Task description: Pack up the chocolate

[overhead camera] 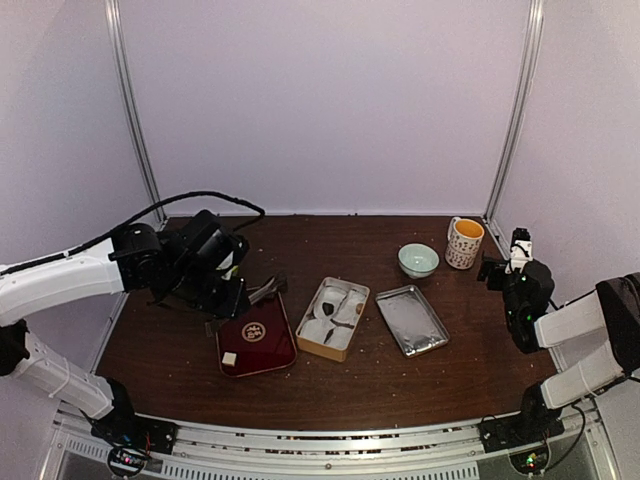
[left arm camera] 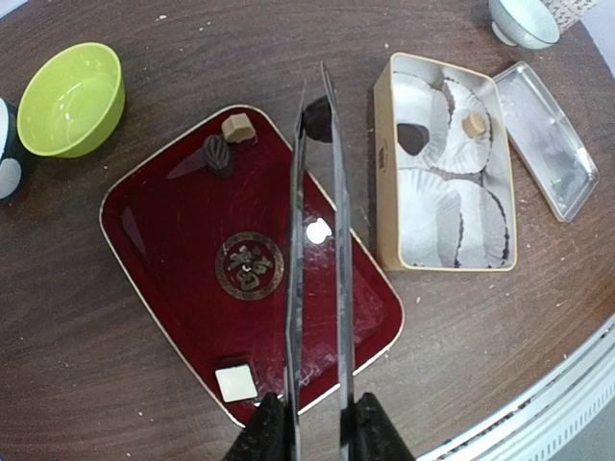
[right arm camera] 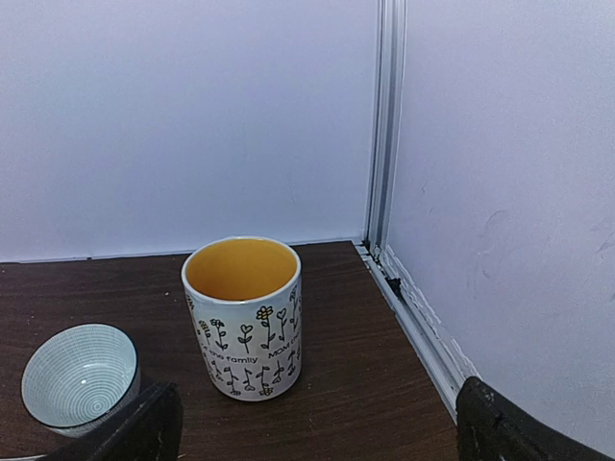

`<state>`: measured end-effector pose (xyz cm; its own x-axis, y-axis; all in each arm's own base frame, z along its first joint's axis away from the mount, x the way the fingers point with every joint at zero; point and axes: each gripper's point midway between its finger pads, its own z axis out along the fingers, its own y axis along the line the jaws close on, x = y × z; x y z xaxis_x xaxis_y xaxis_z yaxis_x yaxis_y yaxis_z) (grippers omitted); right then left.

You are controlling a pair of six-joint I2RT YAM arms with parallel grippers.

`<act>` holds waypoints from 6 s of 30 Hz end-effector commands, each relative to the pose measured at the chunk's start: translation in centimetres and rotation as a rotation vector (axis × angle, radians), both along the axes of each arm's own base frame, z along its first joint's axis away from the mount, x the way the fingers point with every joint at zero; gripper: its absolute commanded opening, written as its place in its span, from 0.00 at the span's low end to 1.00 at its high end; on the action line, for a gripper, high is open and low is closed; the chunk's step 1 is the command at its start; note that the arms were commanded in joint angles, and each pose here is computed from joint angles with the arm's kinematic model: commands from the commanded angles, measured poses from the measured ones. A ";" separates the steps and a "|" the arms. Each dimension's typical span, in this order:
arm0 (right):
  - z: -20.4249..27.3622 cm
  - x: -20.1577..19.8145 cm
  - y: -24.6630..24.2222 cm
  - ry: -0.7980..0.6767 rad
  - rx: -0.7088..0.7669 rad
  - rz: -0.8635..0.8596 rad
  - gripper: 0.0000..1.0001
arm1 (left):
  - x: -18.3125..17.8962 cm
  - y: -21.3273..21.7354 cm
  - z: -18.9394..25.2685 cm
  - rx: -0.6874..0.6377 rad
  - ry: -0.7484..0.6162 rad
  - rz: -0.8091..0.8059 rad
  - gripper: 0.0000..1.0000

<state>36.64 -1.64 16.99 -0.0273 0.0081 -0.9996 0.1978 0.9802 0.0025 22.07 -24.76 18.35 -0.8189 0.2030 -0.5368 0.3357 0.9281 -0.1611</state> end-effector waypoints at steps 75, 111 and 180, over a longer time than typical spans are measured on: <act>0.5 0.2 -0.4 -0.014 0.011 -0.016 1.00 | -0.5 5.5 -0.9 0.129 -0.069 0.193 0.36; 0.5 0.2 -0.4 -0.014 0.011 -0.016 1.00 | 3.0 1.7 -6.3 0.257 0.006 0.141 0.32; 0.5 0.2 -0.4 -0.015 0.011 -0.016 1.00 | -5.7 -9.2 -2.1 -0.106 0.073 -0.385 0.16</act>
<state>36.64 -1.64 16.99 -0.0273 0.0081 -0.9996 0.1978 0.9802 0.0025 15.89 -33.04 14.85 -0.7557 0.4535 -0.4725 0.6192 0.7298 -0.2899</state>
